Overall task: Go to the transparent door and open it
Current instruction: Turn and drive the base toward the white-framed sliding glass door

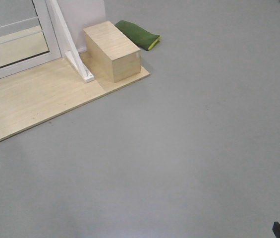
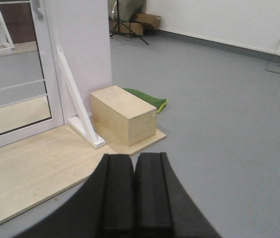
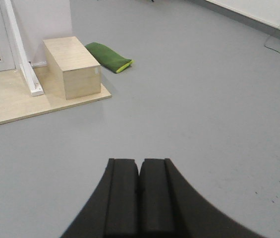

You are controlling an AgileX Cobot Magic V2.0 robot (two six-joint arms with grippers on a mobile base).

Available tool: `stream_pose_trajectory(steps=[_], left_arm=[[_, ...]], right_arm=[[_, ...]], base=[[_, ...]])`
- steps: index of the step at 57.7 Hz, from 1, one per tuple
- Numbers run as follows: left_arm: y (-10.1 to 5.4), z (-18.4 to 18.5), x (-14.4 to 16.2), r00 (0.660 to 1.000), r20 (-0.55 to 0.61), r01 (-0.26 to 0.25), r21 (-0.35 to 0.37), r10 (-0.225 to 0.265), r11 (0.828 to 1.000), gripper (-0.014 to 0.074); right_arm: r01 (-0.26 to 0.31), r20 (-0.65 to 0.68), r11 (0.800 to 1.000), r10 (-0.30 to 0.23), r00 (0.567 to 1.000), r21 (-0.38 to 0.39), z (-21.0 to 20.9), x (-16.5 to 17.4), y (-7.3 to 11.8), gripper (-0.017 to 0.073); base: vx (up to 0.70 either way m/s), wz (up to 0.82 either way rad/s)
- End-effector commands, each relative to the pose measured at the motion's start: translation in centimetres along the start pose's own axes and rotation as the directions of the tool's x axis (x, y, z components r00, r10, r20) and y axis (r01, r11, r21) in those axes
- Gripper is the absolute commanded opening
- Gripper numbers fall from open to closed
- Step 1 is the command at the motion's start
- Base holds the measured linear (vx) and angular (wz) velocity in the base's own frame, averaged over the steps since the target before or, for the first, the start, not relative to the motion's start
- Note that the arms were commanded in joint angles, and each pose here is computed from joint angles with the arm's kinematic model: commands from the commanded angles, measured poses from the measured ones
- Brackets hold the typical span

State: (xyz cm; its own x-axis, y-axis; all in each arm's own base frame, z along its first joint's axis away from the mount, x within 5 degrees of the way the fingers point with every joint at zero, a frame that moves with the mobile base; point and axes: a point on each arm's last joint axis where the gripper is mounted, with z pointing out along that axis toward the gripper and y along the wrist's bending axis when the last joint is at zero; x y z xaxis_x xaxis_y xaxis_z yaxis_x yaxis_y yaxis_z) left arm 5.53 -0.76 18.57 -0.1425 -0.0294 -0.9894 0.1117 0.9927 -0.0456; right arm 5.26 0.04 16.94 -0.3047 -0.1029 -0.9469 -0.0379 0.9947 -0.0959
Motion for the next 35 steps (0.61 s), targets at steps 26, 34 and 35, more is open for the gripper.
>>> stream_pose_trajectory(steps=[26,34,35], left_arm=[[0.08,0.07,-0.04,0.997,0.072,0.008,-0.004,-0.008,1.0,-0.0003],[0.08,0.07,-0.04,0.997,0.072,0.008,-0.004,-0.008,1.0,-0.0003],[0.08,0.07,-0.04,0.997,0.072,0.008,-0.004,-0.008,1.0,-0.0003]], right_arm=[[0.002,0.075,1.0,-0.002,0.997,0.011,0.06,-0.39,-0.06,0.0002],[0.002,0.075,1.0,-0.002,0.997,0.011,0.06,-0.39,-0.06,0.0002],[0.002,0.075,1.0,-0.002,0.997,0.011,0.06,-0.39,-0.06,0.0002]], base=[[0.53,0.43],[0.53,0.49],[0.54,0.5]])
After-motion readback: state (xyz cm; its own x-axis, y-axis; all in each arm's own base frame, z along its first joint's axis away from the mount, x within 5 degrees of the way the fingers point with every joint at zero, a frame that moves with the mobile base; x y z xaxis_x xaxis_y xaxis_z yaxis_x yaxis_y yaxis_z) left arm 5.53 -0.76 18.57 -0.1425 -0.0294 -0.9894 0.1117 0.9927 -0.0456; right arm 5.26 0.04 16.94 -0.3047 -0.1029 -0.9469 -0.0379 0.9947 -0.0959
